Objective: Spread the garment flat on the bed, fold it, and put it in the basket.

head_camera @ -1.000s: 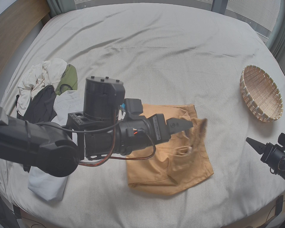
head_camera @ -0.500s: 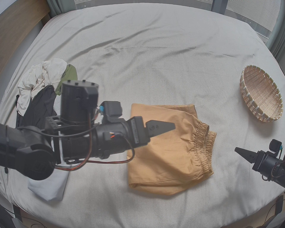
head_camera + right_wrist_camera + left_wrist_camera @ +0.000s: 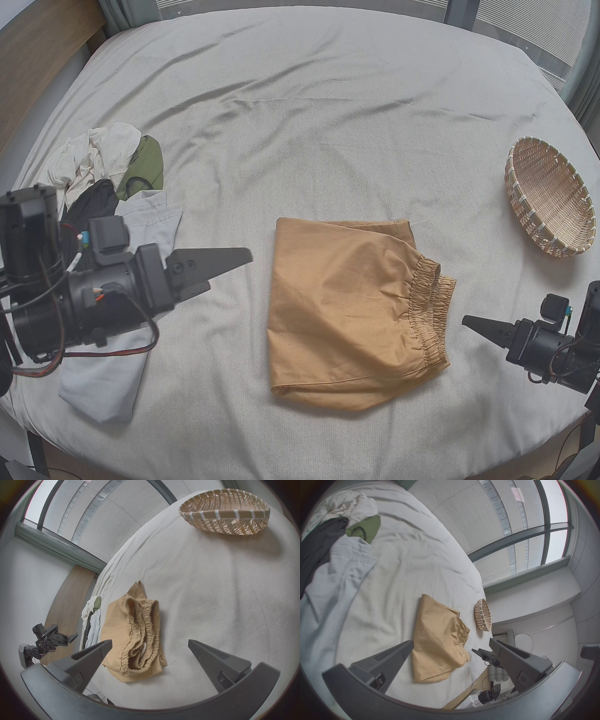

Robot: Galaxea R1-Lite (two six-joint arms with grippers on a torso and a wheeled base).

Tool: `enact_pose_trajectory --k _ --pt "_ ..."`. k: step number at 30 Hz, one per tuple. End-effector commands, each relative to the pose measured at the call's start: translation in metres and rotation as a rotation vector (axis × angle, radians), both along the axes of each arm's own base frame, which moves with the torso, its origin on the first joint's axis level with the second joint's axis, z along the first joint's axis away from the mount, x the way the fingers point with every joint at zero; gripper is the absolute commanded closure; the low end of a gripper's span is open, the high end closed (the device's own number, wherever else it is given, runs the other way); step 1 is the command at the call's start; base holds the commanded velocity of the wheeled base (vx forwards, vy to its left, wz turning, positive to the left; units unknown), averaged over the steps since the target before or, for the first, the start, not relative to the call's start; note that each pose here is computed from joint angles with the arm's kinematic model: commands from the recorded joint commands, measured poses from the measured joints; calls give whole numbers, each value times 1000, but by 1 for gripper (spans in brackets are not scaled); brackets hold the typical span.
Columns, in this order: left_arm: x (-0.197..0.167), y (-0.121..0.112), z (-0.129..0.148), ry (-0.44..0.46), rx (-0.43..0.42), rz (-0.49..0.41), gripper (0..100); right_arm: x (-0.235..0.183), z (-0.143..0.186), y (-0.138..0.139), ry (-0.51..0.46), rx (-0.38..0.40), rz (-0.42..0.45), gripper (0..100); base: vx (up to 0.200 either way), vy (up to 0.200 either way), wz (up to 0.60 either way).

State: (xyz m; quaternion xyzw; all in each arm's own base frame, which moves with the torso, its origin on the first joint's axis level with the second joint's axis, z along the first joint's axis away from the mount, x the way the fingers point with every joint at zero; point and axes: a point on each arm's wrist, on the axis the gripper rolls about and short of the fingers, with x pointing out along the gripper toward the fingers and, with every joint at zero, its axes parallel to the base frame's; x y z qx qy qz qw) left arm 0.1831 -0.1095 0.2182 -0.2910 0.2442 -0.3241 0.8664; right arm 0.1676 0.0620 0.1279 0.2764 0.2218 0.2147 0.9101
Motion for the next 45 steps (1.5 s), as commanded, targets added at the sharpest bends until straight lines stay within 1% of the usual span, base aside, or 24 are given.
enact_pose_trajectory --k 1,5,9,12,17,21,26,32,39,45 --pt "-24 23 -3 -24 -14 46 0 9 -14 14 62 -10 48 0 0 0 0" --pt "-29 28 -6 -22 -14 57 0 13 -18 19 64 -5 60 0 0 0 0" --pt "-36 36 -9 -24 -16 82 0 20 -28 23 94 -9 62 0 0 0 0" --pt "-37 37 -11 -20 -14 85 0 21 -32 27 104 -6 74 0 0 0 0" --pt "-39 39 -17 -4 -7 92 0 21 -38 39 112 21 109 0 0 0 0" --pt "-40 40 -22 12 -2 86 0 23 -43 44 111 16 118 0 0 0 0" --pt "-41 40 -27 10 -5 85 0 26 -48 49 115 13 128 0 0 0 0" --pt "-43 41 -33 13 -3 88 0 33 -56 60 86 24 151 0 0 0 0" --pt "-45 43 -36 17 -1 89 0 40 -60 63 49 38 133 0 0 0 0" --pt "-52 45 -38 0 -11 88 0 41 -55 67 15 80 138 0 0 0 0"
